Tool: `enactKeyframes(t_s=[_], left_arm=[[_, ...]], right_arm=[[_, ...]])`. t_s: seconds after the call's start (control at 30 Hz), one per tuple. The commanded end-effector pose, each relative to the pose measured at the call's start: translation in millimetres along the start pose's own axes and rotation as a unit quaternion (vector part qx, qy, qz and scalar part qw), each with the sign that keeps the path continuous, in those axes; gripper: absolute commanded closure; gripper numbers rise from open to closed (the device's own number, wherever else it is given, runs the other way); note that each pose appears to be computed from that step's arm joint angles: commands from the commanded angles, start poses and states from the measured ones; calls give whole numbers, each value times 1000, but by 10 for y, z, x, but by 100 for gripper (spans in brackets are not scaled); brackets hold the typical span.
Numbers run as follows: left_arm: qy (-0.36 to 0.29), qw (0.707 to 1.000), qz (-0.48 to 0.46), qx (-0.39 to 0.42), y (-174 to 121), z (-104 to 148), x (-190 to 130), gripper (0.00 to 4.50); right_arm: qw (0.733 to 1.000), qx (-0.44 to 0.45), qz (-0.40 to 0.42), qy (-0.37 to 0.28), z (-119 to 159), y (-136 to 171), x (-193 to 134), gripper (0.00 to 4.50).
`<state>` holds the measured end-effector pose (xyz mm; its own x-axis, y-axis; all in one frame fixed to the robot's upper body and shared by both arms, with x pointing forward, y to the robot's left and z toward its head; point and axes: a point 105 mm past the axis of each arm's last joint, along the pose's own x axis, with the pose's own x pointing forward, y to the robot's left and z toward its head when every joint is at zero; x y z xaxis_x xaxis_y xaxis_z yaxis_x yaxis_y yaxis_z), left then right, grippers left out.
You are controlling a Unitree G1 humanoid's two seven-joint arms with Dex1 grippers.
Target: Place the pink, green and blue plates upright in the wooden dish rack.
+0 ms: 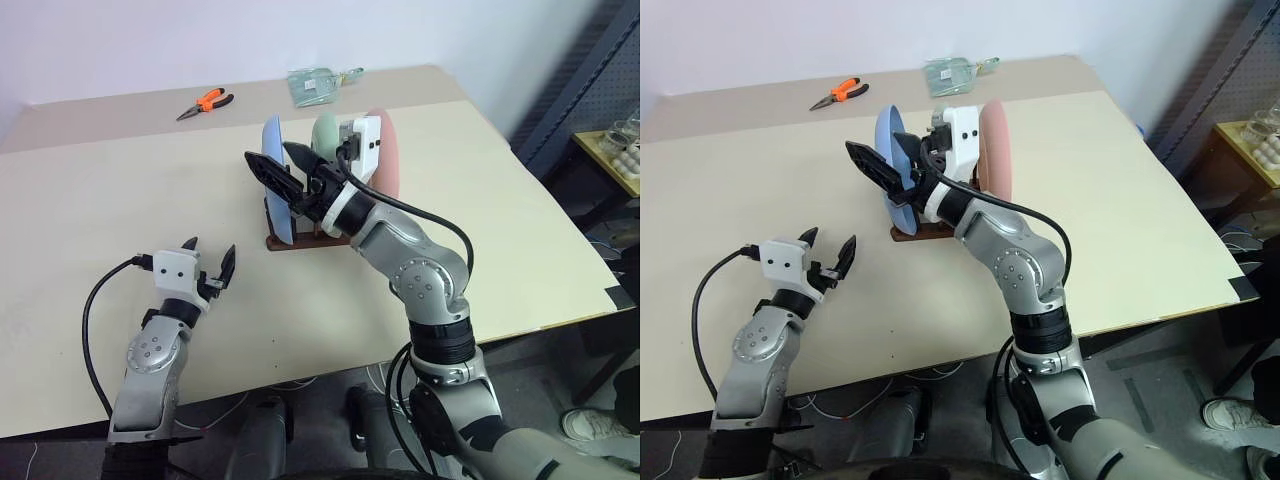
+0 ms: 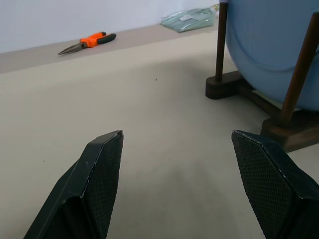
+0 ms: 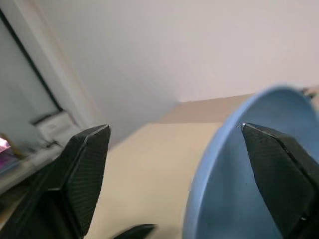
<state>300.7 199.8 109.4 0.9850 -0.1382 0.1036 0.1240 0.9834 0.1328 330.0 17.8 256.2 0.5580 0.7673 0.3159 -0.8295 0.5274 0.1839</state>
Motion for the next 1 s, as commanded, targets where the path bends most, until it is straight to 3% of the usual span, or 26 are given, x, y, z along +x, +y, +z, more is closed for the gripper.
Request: enactKeyframes(t_s=[0.03,0.2,0.3,0.4,0.47,0.53,0.63,0.7,1.0], left_arm=[[-27,1000,-8,2,-52,148,4,94],[-28,1000,-1,4,-31,162,1,94],[-27,999,14,9,36,160,12,94],[-22,999,19,20,49,135,19,94],[-12,999,20,23,53,77,24,94],[1,999,17,27,59,5,24,94],[16,999,15,34,76,-90,9,94],[21,999,16,41,96,-117,-7,94],[29,998,38,50,271,-134,-133,94]], right_arm=[[993,-107,42,-35,283,184,65,53],[954,-292,34,-62,626,129,-46,53],[936,-340,-56,-72,945,-336,-357,53],[923,-355,-135,-59,1091,-749,-692,53],[908,-361,-213,-2,999,-1220,-1147,53],[901,-337,-262,75,730,-1558,-1623,53],[907,-308,-226,176,207,-1580,-1943,53],[913,-296,-198,198,33,-1506,-1994,53],[927,-279,-174,183,-96,-1453,-1886,53]])
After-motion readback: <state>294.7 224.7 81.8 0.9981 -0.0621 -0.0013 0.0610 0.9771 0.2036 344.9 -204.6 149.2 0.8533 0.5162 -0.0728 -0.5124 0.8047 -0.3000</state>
